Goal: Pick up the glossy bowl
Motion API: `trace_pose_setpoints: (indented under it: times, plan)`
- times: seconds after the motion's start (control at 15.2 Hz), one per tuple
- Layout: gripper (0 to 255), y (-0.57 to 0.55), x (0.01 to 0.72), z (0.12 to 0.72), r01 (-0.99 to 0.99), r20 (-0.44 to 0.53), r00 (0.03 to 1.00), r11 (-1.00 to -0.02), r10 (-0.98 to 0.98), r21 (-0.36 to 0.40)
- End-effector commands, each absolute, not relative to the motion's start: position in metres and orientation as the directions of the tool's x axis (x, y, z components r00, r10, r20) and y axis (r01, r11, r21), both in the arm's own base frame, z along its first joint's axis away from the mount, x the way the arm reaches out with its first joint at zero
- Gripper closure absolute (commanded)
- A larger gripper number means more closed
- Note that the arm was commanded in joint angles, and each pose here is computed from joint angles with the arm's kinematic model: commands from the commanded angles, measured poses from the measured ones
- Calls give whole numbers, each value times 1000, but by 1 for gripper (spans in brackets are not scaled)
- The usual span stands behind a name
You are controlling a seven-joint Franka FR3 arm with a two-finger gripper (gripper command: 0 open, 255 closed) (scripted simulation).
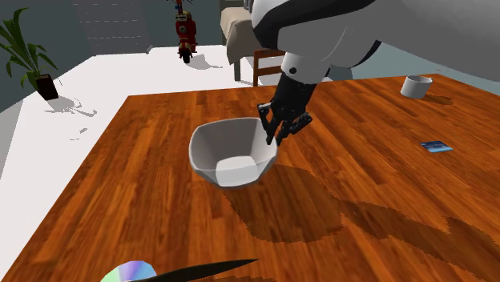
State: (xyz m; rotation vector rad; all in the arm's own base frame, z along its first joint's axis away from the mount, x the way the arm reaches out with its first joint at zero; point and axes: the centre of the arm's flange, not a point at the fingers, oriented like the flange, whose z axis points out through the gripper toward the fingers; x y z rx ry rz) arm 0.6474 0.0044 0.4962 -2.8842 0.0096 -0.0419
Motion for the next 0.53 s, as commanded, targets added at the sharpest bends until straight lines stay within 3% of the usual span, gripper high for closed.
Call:
trace_pose_setpoints:
  times: [0.0,0.46]
  plan:
    - [255,4,646,507,-3,28,1000,-967,-11,-254]
    - [255,4,646,544,-3,28,1000,-967,-11,-254]
